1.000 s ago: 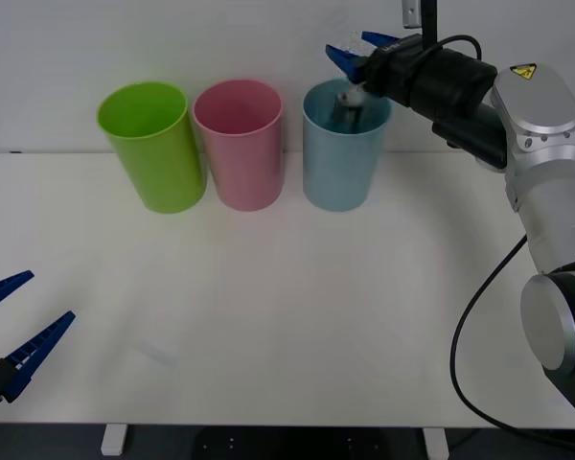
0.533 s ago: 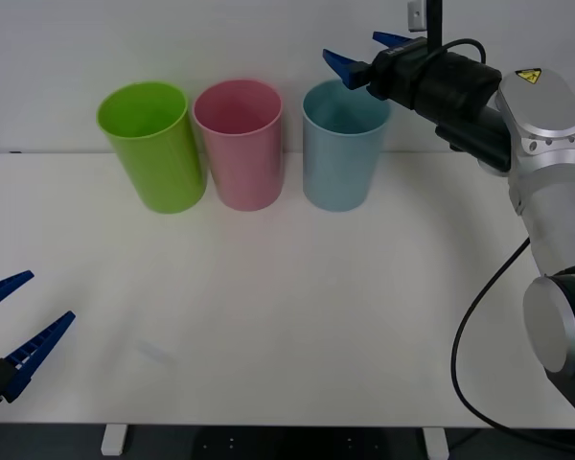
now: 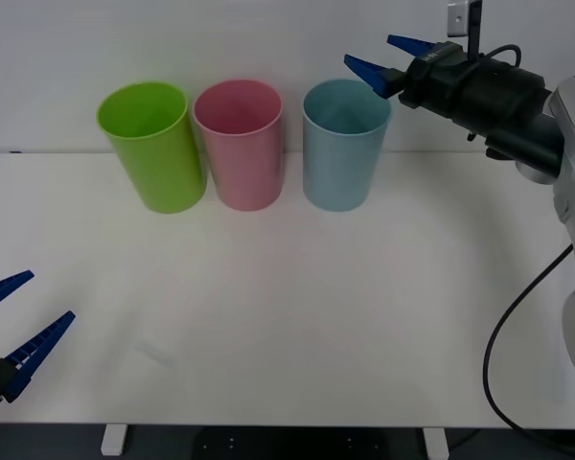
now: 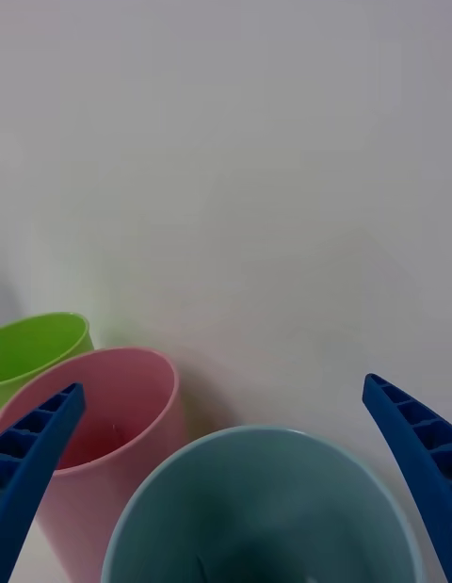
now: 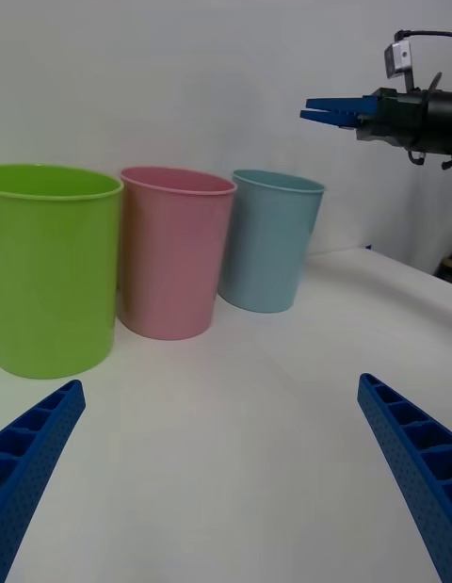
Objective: Grasp the object on the table and drop it into the matching bin: aluminum can to the light blue bin, PET bottle to the pink bin.
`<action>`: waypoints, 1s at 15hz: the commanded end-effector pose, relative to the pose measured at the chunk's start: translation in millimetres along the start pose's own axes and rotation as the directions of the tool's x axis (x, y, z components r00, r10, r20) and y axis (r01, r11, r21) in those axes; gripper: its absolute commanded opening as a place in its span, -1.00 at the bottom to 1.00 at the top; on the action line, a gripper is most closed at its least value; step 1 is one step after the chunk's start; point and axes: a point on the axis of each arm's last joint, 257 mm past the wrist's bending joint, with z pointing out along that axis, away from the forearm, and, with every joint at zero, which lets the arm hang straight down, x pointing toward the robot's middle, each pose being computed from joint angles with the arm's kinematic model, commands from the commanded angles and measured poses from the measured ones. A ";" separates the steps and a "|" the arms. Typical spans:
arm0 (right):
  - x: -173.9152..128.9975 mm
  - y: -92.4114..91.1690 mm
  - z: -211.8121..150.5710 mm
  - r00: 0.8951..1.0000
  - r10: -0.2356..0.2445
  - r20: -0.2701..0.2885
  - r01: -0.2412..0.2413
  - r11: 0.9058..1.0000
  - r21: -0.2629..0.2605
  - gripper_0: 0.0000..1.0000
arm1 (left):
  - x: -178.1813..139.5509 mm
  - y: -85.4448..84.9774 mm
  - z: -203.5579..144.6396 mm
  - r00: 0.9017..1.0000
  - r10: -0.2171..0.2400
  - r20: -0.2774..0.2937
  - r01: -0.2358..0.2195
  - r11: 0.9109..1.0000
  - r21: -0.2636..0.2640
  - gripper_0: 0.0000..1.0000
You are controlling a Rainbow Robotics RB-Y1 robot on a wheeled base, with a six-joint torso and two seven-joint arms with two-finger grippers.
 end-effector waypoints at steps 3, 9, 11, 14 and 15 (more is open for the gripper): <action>7.8 6.3 -65.2 0.998 -0.050 0.024 0.050 0.999 -0.004 1.00 | 0.0 0.0 0.0 1.000 0.000 0.000 0.000 1.000 0.000 1.00; 25.8 41.2 -140.3 1.000 0.024 0.002 -0.024 1.000 -0.014 1.00 | 0.0 0.0 0.0 1.000 0.000 0.000 0.000 1.000 0.000 1.00; 31.5 55.8 -162.6 0.999 0.035 -0.009 -0.035 0.999 -0.015 1.00 | 0.0 0.0 0.0 1.000 0.000 0.000 0.000 1.000 0.000 1.00; 40.1 71.7 -191.4 0.999 0.019 -0.027 -0.019 1.000 -0.007 1.00 | 0.0 0.0 0.0 1.000 0.000 0.000 0.000 1.000 0.000 1.00; 42.9 77.2 -199.9 0.999 0.011 -0.033 -0.011 1.000 -0.004 1.00 | 0.0 0.0 0.0 1.000 0.000 0.000 0.000 1.000 0.000 1.00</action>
